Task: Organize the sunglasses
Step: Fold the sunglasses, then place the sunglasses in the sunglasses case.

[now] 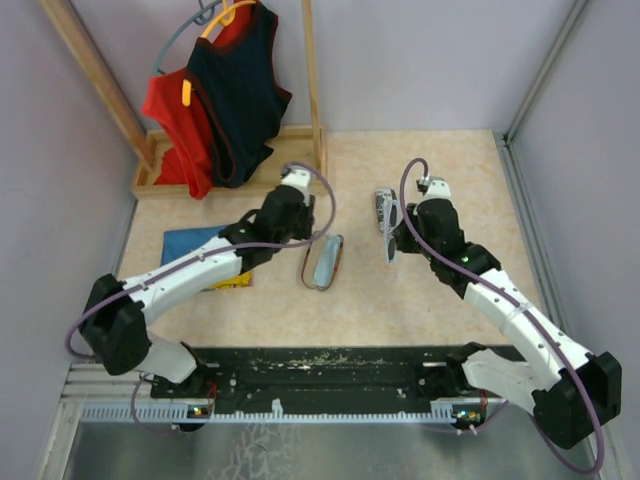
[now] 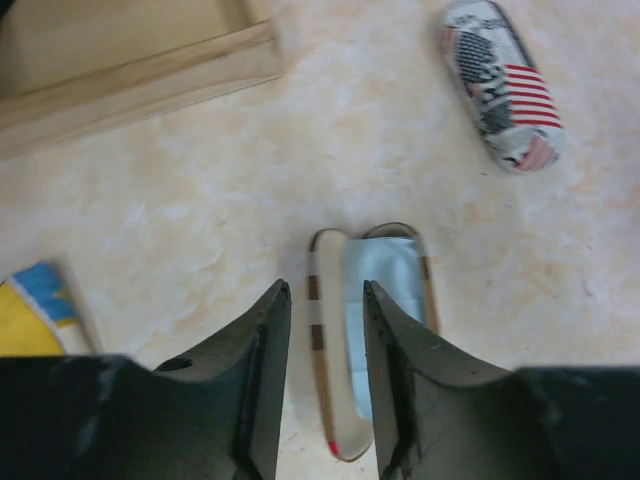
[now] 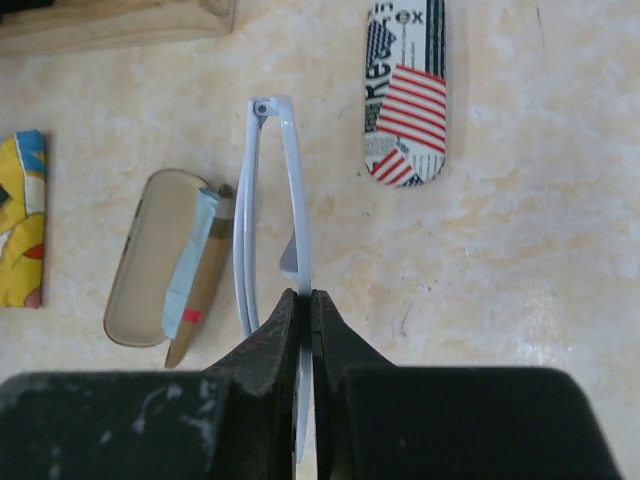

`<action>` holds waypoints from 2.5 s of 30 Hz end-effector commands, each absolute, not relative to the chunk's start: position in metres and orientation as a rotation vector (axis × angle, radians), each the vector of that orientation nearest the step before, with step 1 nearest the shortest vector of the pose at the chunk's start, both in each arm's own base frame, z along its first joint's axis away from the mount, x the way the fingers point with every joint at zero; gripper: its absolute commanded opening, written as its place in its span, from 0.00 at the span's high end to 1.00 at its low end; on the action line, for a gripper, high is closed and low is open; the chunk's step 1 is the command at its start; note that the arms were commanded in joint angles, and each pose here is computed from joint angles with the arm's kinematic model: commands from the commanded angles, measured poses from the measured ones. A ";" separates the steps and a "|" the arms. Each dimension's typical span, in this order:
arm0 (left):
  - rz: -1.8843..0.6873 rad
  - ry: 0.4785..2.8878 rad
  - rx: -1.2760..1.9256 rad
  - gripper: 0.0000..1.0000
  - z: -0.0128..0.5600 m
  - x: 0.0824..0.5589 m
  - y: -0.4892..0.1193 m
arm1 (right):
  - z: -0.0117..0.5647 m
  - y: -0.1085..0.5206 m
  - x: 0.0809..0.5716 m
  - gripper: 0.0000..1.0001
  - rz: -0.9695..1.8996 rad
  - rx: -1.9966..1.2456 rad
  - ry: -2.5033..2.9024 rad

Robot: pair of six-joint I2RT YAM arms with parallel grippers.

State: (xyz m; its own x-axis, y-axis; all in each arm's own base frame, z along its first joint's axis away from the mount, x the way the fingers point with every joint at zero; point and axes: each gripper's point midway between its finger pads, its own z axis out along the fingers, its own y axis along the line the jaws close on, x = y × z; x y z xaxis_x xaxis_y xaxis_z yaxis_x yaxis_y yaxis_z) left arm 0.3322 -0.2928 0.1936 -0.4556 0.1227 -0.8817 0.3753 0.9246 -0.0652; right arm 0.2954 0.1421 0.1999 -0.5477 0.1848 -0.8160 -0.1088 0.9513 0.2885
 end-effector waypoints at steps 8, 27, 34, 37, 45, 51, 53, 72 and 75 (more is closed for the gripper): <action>-0.360 2.129 0.002 0.54 0.149 0.349 -0.207 | 0.189 0.161 0.276 1.00 0.541 -0.013 2.129; -0.523 2.232 0.054 0.50 0.093 0.329 -0.225 | 0.197 0.167 0.270 1.00 0.606 -0.020 2.108; -0.715 2.160 0.135 0.34 0.102 0.319 -0.249 | 0.194 0.167 0.268 1.00 0.609 -0.023 2.114; -0.777 2.170 0.169 0.31 0.097 0.316 -0.260 | 0.192 0.167 0.267 1.00 0.612 -0.025 2.120; -0.832 2.232 0.200 0.34 0.077 0.313 -0.272 | 0.188 0.167 0.265 1.00 0.614 -0.029 2.131; -0.869 2.242 0.223 0.45 0.074 0.309 -0.278 | 0.188 0.166 0.264 1.00 0.615 -0.029 2.131; -0.881 2.232 0.232 0.49 0.078 0.309 -0.281 | 0.188 0.166 0.264 1.00 0.614 -0.028 2.129; -0.923 2.211 0.329 0.48 0.092 0.291 -0.311 | 0.174 0.176 0.267 1.00 0.696 0.058 2.124; -0.922 2.217 0.342 0.47 0.091 0.289 -0.314 | 0.171 0.185 0.270 1.00 0.761 0.097 2.118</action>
State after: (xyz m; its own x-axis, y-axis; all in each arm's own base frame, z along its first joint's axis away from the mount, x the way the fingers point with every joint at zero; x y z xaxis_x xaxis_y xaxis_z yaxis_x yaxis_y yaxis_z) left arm 0.2855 -0.3030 0.0765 -0.7403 -0.0206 -0.6720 0.4487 0.7292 -0.5166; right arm 0.2564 0.1678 0.1514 -0.6685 0.2285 -0.7077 -0.1787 0.8744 0.4511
